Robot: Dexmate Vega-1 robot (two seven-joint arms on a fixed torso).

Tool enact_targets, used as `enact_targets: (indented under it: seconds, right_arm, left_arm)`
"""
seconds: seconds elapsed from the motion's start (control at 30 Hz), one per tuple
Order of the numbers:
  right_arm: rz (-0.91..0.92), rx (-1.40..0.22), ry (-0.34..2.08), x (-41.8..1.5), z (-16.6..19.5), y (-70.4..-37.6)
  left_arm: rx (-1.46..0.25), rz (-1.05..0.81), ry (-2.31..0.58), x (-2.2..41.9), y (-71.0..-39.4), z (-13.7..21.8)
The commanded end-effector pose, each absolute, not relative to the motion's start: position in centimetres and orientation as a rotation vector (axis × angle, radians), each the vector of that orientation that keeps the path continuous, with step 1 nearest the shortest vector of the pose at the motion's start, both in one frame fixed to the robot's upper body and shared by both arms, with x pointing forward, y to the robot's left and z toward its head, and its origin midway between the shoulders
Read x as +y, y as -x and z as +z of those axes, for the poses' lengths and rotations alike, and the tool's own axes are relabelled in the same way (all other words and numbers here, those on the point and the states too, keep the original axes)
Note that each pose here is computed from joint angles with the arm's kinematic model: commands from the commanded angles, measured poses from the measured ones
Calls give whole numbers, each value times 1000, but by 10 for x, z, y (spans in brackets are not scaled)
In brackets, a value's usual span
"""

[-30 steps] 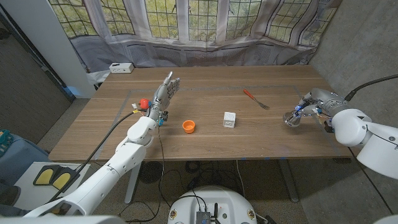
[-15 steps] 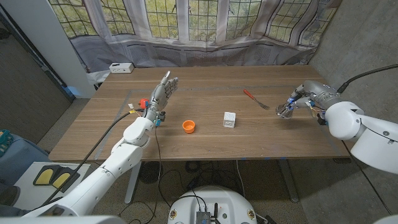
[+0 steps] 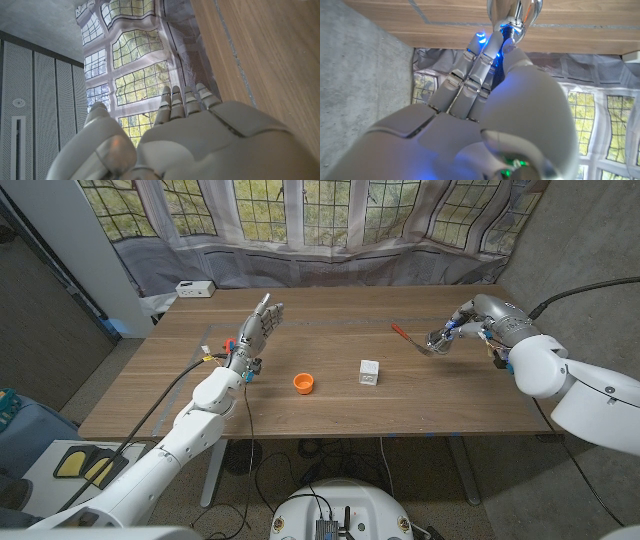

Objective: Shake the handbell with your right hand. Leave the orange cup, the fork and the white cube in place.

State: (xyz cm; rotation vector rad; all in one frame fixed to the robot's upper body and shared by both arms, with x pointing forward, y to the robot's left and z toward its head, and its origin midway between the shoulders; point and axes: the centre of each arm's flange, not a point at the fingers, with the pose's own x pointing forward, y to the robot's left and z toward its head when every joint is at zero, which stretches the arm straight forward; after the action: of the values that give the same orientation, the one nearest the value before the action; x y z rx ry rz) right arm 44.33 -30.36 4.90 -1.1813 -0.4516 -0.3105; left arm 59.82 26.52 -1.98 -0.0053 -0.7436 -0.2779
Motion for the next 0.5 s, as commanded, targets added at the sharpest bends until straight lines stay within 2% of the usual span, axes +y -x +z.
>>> enact_targets:
  seconds: [0.03,0.3,0.5]
  right_arm:
    - [-234,-618,1084,-282,59,-452]
    - [-128,-726,1016,-271,72,-459]
    - [-7,-857,851,-267,82,-468]
  left_arm:
    - [-754,-294,2,268,-602,-15]
    - [-740,-294,0,268,-607,-17]
    - [-734,-290,8,267,-609,-20]
